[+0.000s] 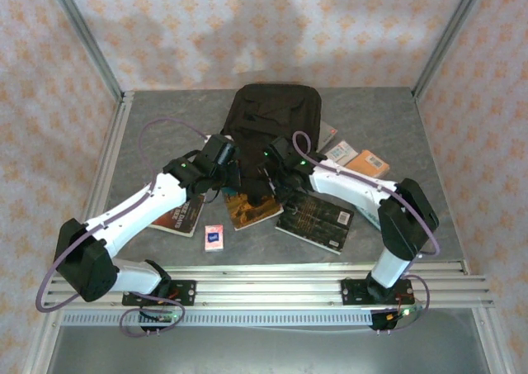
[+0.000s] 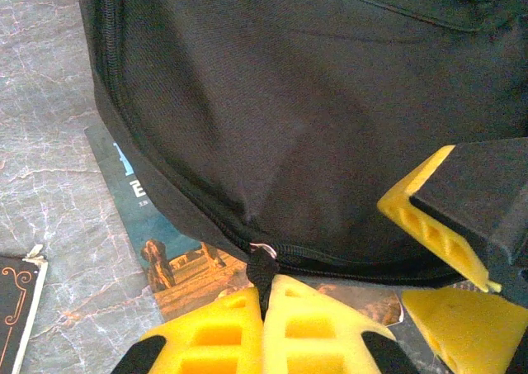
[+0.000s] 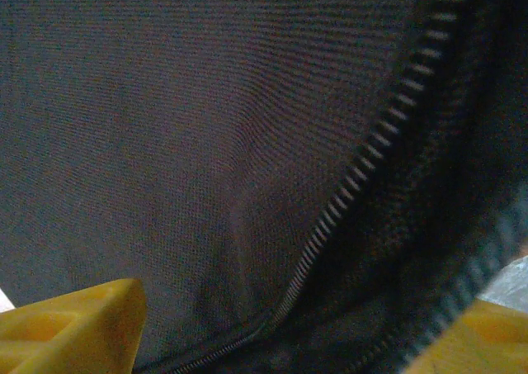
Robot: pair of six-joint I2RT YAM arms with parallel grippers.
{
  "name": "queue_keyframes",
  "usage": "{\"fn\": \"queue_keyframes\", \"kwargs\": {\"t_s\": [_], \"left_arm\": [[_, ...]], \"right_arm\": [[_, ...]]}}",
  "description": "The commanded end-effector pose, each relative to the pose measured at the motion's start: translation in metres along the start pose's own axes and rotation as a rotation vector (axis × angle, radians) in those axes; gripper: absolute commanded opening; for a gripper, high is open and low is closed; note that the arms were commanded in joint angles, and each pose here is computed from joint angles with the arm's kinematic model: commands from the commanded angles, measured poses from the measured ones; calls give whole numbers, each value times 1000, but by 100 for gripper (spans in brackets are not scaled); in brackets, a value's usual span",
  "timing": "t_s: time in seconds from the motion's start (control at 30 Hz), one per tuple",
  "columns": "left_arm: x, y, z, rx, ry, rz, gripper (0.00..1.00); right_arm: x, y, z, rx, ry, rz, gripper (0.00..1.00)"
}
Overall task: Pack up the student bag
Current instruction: Unzip the student bag at the center of the table.
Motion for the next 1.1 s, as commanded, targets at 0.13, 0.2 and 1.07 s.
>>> {"fn": "queue_keyframes", "kwargs": {"t_s": [0.13, 0.2, 1.07], "left_arm": [[-2, 10, -18, -51, -6, -8, 0], [-1, 10, -20, -55, -5, -8, 0], [29, 27, -23, -35, 129, 17, 0]], "right_arm": [[9, -14, -3, -10, 25, 1, 59], [4, -8, -1, -49, 17, 2, 35], [-12, 15, -51, -154, -96, -678, 0]]}}
Point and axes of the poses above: each hand's point on the last joint's axis, 136 mm out from that joint toward the fingers, its own z axis out along the fingers, its own x axis along the line the jaws close on, y = z × x, the point moved 5 cm from there along -z, back along the fingers, and after that the axes turned 7 degrees about z, right-handed, at the moved point
